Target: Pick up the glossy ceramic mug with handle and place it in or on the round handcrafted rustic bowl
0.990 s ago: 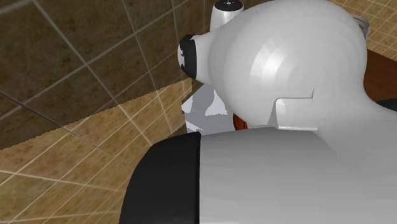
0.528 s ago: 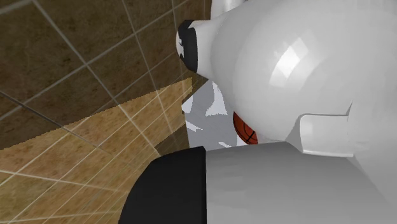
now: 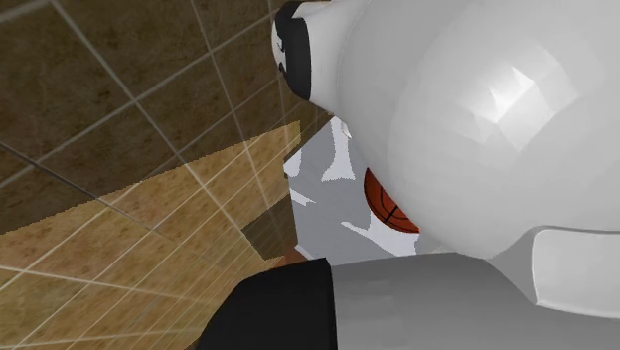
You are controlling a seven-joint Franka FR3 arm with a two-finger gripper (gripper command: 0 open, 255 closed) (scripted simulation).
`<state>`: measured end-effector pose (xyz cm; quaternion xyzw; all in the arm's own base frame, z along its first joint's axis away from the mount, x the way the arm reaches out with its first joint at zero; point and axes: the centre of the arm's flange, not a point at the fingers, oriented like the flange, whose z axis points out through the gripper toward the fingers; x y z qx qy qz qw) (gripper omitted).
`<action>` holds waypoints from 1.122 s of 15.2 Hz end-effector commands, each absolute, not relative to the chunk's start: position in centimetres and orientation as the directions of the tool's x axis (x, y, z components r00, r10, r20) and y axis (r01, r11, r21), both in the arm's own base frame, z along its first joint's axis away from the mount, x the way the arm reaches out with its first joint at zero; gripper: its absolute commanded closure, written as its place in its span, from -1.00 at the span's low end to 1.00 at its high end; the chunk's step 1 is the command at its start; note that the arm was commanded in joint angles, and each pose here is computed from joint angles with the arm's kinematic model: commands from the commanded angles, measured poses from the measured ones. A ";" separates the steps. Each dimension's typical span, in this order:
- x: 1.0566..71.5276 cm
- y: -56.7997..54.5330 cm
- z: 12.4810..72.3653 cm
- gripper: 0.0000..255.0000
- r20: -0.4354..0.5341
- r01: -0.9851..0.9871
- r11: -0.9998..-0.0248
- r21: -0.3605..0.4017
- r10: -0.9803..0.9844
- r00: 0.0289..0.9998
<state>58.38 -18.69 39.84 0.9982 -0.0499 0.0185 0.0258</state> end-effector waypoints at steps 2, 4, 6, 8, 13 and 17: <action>58.3 -18.7 41.4 1.00 0.039 -0.101 -0.994 0.050 -0.099 0.994; 58.3 -20.0 41.8 1.00 0.039 -0.101 -0.994 0.050 -0.099 0.994; 58.1 -22.6 42.0 1.00 0.039 -0.101 -0.994 0.050 -0.099 0.994; 58.0 -25.2 42.1 1.00 0.039 -0.101 -0.994 0.050 -0.099 0.994; 57.7 -31.8 42.6 1.00 0.039 -0.101 -0.994 0.050 -0.099 0.994; 57.4 -37.1 43.0 1.00 0.039 -0.101 -0.994 0.050 -0.099 0.994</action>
